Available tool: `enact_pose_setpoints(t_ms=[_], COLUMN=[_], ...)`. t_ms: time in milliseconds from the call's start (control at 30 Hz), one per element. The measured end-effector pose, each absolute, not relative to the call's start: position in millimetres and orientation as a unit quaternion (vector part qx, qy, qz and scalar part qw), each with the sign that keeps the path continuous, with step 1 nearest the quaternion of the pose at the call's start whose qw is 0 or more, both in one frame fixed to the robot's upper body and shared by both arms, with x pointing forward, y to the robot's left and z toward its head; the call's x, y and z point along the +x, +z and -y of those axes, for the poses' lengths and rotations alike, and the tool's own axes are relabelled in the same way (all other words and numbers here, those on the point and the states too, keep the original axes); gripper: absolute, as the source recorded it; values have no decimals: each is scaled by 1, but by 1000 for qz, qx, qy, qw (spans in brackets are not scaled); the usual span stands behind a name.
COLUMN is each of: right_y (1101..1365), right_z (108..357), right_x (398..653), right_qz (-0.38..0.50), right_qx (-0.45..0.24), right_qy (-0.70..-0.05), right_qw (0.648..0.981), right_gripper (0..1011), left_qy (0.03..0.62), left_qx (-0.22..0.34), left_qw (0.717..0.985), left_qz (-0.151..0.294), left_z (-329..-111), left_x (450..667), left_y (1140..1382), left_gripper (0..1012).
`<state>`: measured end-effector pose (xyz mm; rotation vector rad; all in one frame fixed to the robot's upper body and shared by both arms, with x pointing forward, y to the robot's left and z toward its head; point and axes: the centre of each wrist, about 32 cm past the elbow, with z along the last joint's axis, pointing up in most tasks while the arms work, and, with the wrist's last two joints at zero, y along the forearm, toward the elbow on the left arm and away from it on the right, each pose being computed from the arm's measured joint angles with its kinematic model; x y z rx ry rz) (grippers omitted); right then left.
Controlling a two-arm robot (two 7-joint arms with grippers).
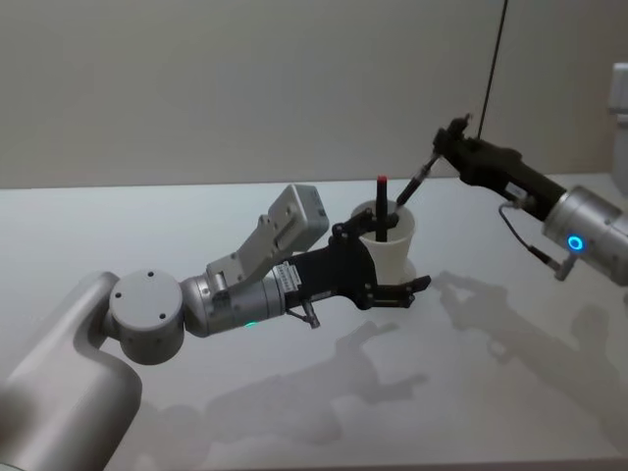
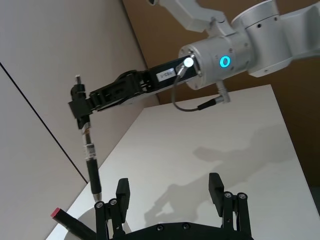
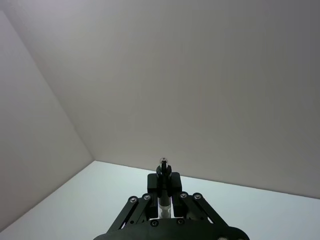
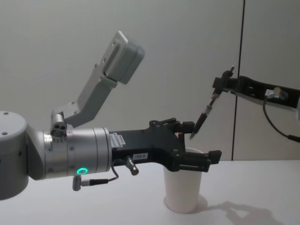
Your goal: Place the pen into the pen holder.
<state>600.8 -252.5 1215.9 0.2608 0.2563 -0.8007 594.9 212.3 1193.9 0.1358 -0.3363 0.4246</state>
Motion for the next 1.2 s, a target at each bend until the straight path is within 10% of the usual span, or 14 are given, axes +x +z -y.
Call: enact_pose_setpoints(t_ms=[1200], right_y=[1207], right_z=[230], right_x=[671], right_qz=[-97], right_qx=[43], right_qy=[-328], right_qw=[939], right_gripper=[146], left_qy=[210], left_qx=[67], left_qw=[961], left_qz=[166], left_z=[-212], left_x=[595], left_y=[1194], left_gripper=[1004])
